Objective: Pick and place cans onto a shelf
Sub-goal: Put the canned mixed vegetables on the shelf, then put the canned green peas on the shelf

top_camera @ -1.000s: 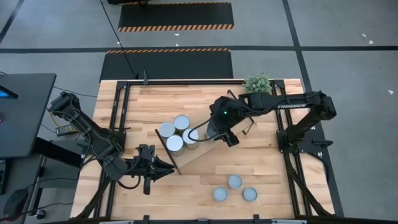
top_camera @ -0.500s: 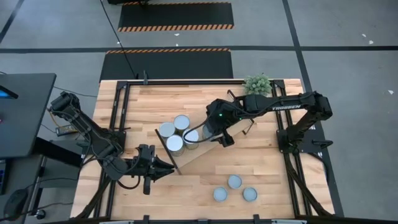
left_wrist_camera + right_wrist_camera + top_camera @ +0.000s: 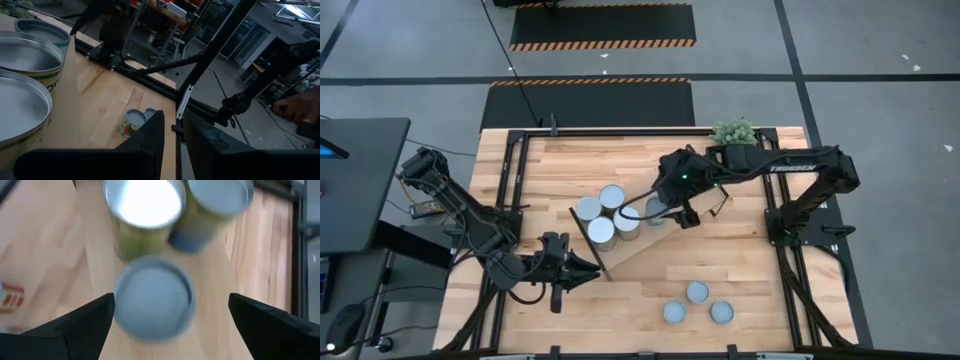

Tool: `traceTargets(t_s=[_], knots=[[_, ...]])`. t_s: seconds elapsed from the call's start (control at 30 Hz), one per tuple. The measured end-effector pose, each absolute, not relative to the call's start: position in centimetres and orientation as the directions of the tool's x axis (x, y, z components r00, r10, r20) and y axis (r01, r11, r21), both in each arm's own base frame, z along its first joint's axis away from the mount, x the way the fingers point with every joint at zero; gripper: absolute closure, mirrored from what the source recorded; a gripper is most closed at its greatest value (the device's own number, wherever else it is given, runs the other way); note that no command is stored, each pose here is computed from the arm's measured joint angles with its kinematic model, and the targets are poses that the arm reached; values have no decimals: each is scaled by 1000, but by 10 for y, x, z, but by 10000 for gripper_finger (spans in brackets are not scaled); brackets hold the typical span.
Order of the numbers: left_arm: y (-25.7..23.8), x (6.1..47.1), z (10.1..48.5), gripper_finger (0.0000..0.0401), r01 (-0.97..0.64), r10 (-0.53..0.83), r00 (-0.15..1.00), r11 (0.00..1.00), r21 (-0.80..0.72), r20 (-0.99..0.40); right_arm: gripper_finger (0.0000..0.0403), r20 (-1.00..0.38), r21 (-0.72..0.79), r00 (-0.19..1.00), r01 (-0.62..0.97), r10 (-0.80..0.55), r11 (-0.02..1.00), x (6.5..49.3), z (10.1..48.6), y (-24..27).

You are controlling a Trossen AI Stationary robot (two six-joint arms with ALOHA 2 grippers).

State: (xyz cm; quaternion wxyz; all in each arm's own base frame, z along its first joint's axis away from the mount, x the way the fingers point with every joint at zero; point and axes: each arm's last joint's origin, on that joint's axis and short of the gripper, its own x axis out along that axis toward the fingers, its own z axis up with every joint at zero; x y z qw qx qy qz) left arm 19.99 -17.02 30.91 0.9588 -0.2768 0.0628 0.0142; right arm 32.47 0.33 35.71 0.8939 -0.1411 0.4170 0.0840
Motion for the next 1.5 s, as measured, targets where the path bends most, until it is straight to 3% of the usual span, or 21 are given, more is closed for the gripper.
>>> traceTargets(t_s=[0.17,0.33,0.5,0.97,1.23,1.5], knots=[[-170,200,309,323,-62,-8,992,849,-524,-129,9,-862,-138,507,-236,1,962,310,346,0],[-170,200,309,323,-62,-7,991,857,-511,-131,18,-868,-160,493,-178,-53,971,307,342,-2],[-169,201,309,323,-64,-2,992,855,-514,-128,29,-857,-198,500,-90,-127,976,311,330,-8],[-169,201,310,323,-64,-4,992,838,-541,-123,37,-772,-218,615,-24,-158,976,325,319,-11],[-170,201,310,323,-55,-15,992,838,-543,-124,37,-823,-226,537,-14,-184,974,310,322,-3],[-170,201,309,323,-56,-15,992,840,-540,-127,37,-794,-95,599,47,-104,994,286,344,37]])
